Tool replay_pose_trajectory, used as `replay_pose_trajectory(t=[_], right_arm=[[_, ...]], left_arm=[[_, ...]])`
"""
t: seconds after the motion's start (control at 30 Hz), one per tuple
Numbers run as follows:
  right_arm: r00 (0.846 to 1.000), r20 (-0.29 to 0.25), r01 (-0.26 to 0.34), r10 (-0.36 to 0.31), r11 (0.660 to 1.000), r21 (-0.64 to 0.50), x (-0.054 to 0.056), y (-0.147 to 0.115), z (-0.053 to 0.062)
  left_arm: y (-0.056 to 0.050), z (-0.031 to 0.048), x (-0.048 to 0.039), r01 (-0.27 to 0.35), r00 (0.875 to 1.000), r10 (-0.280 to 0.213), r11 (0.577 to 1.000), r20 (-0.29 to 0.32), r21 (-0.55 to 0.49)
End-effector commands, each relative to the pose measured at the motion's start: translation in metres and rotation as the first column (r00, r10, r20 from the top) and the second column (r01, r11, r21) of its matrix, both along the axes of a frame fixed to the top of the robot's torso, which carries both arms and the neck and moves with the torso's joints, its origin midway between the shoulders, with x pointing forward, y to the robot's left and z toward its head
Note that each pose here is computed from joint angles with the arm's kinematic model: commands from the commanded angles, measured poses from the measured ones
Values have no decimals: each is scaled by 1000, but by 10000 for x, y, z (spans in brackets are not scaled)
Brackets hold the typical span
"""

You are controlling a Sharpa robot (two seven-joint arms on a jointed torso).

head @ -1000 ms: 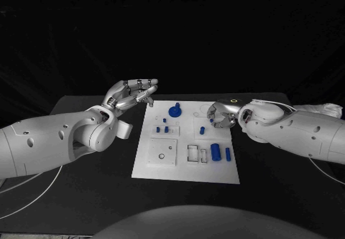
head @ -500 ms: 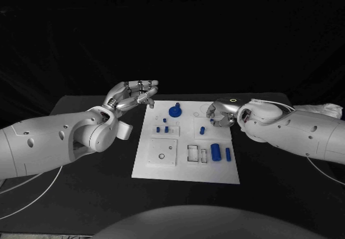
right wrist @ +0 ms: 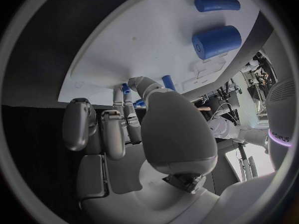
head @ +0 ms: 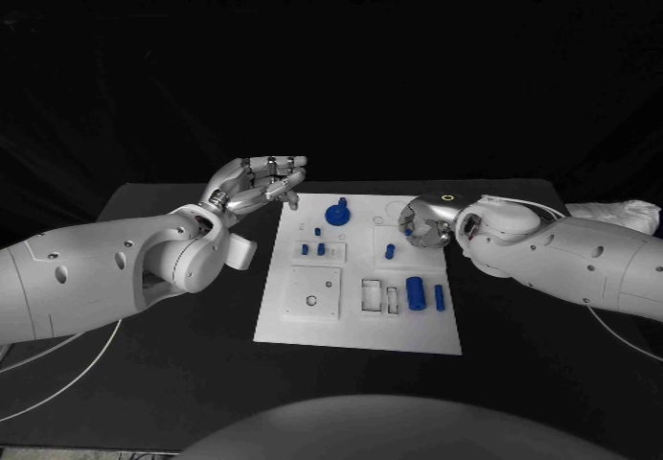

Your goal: Assemble the parts on the task board

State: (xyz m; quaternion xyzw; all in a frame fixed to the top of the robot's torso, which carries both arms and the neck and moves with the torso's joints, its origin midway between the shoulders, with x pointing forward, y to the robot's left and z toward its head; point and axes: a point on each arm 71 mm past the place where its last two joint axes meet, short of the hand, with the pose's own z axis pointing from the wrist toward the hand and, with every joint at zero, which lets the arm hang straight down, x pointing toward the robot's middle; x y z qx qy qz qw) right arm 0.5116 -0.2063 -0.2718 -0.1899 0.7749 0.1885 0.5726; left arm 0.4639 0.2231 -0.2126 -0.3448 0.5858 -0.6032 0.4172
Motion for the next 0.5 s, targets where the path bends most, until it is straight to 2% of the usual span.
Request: replay_pose_trajectory(t=[0.03, 0.5], right_arm=[[1000, -14, -13, 13, 1000, -14, -13, -1, -32], [1000, 5, -13, 13, 1000, 18, -4, -10, -22]], left_arm=[[-27, 7, -11, 19, 1000, -19, 1000, 1, -5], [-41, -5, -14, 28, 1000, -28, 1000, 0, 7]])
